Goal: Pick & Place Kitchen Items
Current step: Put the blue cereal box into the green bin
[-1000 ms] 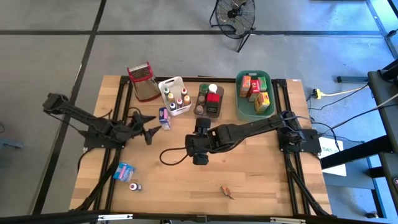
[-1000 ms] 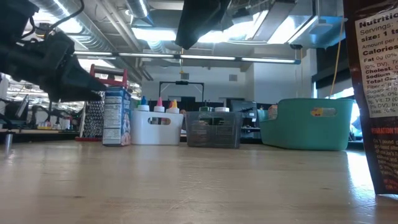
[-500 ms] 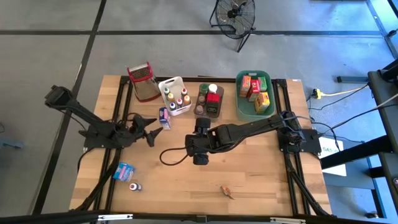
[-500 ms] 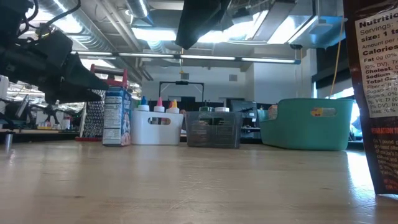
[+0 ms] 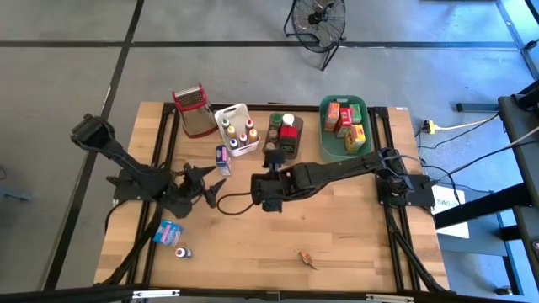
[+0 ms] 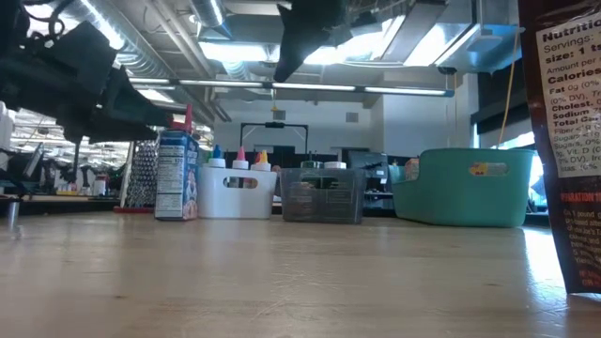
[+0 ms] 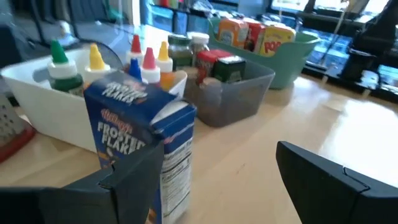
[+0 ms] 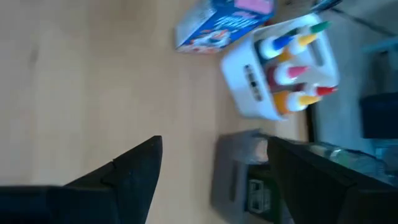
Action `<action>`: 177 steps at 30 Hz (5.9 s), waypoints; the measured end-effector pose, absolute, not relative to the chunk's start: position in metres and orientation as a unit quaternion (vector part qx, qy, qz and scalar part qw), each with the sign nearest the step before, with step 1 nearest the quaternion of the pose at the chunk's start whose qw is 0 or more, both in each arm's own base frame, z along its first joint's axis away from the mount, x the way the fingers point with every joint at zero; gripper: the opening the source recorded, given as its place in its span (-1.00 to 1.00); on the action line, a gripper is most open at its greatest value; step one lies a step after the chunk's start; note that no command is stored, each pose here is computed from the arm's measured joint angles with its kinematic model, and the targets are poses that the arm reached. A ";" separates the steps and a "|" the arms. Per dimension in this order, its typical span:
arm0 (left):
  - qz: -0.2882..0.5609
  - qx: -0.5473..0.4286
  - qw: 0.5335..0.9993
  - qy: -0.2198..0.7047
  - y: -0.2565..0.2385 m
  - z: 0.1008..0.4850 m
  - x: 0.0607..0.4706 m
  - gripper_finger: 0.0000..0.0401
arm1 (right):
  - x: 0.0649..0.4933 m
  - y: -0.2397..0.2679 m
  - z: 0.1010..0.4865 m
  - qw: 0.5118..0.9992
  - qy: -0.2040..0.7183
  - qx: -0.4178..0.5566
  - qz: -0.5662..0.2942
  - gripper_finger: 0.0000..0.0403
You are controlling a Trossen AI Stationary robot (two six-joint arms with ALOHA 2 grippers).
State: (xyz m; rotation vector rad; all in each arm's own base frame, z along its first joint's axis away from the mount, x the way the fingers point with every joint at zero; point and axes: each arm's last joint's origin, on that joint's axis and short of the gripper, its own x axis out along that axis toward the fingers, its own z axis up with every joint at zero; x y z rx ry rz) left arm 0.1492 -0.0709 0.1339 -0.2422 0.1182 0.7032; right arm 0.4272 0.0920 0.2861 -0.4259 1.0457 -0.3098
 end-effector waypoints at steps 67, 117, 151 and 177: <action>0.507 -0.035 0.858 0.074 -0.059 0.076 0.197 0.04 | 0.401 0.161 0.281 0.828 0.530 -0.184 0.003 0.46; 0.465 -0.061 0.874 0.125 -0.078 0.102 0.190 -0.07 | 0.400 0.162 0.281 0.828 0.530 -0.184 0.004 0.46; 0.526 -0.097 0.844 0.047 -0.055 0.109 0.212 0.39 | 0.400 0.162 0.281 0.827 0.531 -0.184 0.003 0.46; 0.582 -0.101 0.803 0.081 -0.031 0.101 0.192 0.39 | 0.399 0.161 0.281 0.823 0.536 -0.189 0.004 0.46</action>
